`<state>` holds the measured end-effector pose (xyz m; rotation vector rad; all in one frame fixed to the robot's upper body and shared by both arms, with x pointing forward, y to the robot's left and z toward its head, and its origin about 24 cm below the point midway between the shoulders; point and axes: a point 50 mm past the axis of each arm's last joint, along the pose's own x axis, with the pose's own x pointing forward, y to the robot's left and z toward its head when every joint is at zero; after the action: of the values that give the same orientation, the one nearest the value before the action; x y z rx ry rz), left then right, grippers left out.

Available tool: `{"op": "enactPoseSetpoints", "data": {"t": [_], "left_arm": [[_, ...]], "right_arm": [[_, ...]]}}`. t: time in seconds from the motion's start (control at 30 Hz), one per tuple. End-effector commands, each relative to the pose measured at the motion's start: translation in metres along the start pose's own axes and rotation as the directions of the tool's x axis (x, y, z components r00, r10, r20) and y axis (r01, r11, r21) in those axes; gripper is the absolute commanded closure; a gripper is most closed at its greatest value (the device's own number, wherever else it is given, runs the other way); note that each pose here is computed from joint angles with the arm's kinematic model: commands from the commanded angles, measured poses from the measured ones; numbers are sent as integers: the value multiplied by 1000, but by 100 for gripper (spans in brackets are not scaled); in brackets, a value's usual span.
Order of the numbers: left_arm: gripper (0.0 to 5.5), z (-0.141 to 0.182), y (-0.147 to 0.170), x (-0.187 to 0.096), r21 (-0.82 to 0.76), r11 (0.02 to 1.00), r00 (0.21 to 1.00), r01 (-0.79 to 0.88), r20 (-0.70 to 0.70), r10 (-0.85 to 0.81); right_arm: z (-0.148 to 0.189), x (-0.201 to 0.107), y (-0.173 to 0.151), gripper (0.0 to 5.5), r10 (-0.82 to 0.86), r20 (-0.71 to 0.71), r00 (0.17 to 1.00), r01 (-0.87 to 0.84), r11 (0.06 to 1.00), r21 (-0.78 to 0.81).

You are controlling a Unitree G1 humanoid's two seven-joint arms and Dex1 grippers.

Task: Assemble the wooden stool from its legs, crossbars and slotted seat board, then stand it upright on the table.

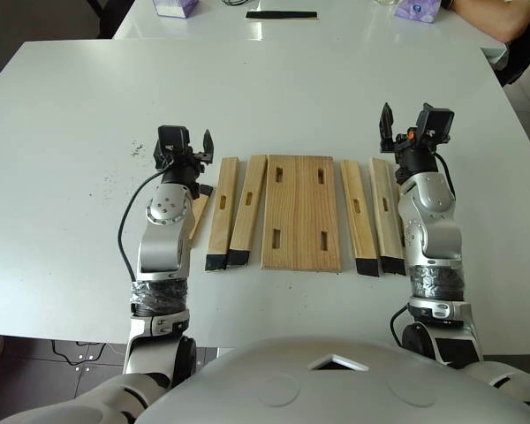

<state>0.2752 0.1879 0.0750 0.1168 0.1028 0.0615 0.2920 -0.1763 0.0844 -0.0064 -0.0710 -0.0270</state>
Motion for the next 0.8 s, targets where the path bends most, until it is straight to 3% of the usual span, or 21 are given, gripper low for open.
{"op": "enactPoseSetpoints", "data": {"t": [0.03, 0.3, 0.4, 0.6, 0.8], "left_arm": [[170, -4, 0, -2, 3, 1000, 1000, -2, -23, 2], [170, -4, 2, -1, 8, 1000, 1000, -15, -27, 15], [186, -3, 1, -2, -1, 1000, 1000, -9, -20, 9], [186, -5, 1, -4, 22, 1000, 999, 7, -45, -6], [186, -6, 27, -53, 45, 996, 978, 74, -197, -64]], "right_arm": [[0, -2, -1, 159, 12, -8, 1000, -12, 1000, -8], [0, -2, -1, 159, 21, -15, 1000, -21, 1000, -8], [0, -2, 0, 204, 29, -14, 999, -29, 999, -18], [-3, -2, 0, 204, 24, -34, 999, -25, 999, -31], [-3, -5, -8, 204, -15, -35, 999, 14, 999, -43]]}}
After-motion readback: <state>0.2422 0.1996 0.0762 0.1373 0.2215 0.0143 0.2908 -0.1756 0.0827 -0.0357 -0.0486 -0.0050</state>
